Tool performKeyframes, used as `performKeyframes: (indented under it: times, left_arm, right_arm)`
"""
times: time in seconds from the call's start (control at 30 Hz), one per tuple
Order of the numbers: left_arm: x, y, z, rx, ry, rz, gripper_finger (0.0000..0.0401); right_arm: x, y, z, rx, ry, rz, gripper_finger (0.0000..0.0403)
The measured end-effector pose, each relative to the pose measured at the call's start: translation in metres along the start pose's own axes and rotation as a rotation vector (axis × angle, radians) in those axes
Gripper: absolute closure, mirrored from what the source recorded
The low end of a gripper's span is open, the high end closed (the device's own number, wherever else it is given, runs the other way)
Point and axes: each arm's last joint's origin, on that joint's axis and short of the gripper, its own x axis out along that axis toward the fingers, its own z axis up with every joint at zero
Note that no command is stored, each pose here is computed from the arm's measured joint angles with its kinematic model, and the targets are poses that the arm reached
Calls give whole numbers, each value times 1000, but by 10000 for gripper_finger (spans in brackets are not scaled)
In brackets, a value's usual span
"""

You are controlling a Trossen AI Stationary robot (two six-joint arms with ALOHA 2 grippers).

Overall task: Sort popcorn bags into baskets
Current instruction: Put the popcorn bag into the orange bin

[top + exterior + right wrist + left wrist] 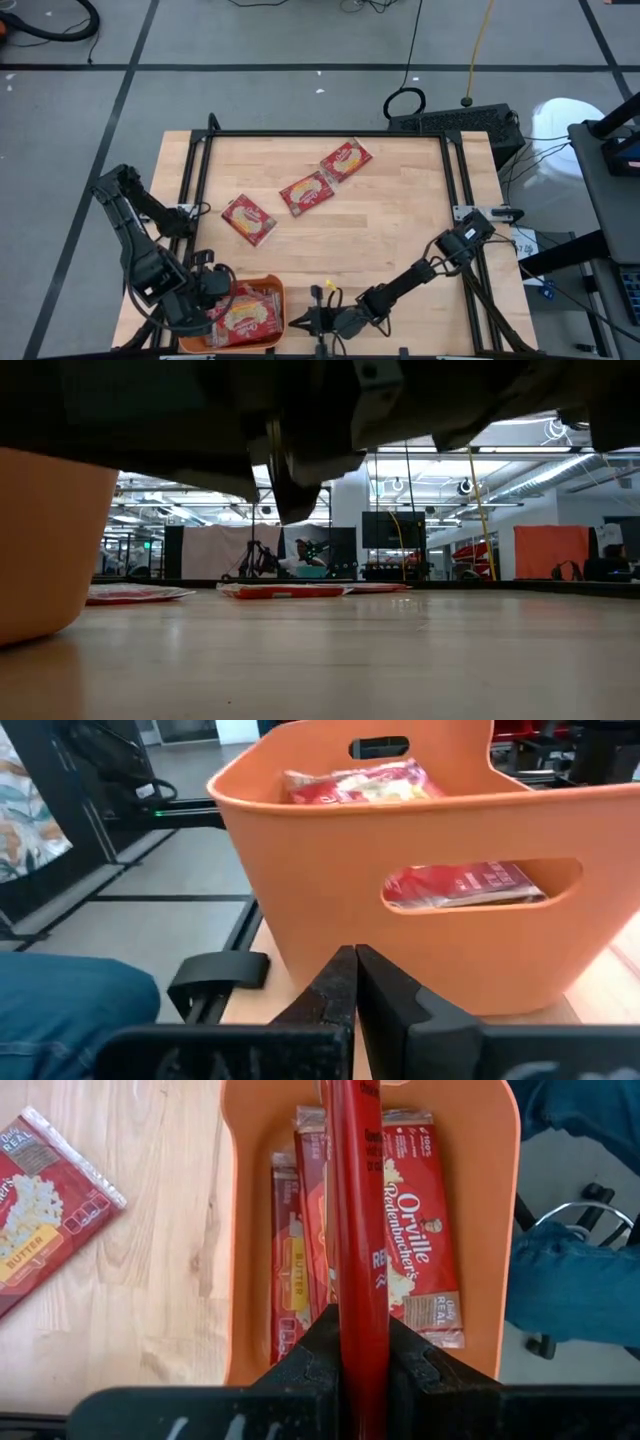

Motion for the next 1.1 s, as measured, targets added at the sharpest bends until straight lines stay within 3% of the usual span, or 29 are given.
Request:
performKeyframes:
  times: [0.17,0.47,0.6,0.93,1.1]
  left_arm:
    - [0,0,1,4,-16,9,368]
    - [0,-1,6,8,-64,-9,368]
    - [0,-5,9,13,-92,-44,368]
    - [23,-26,7,49,-62,-44,368]
    - [37,-38,6,73,-60,-50,368]
  right_arm:
    - [3,-6,1,-14,2,-14,399]
    - [10,-20,10,-11,-35,62,399]
    - [7,-22,14,-27,40,37,399]
    - [-26,-20,55,-83,231,-104,399]
    - [-39,-20,76,-126,254,-101,399]
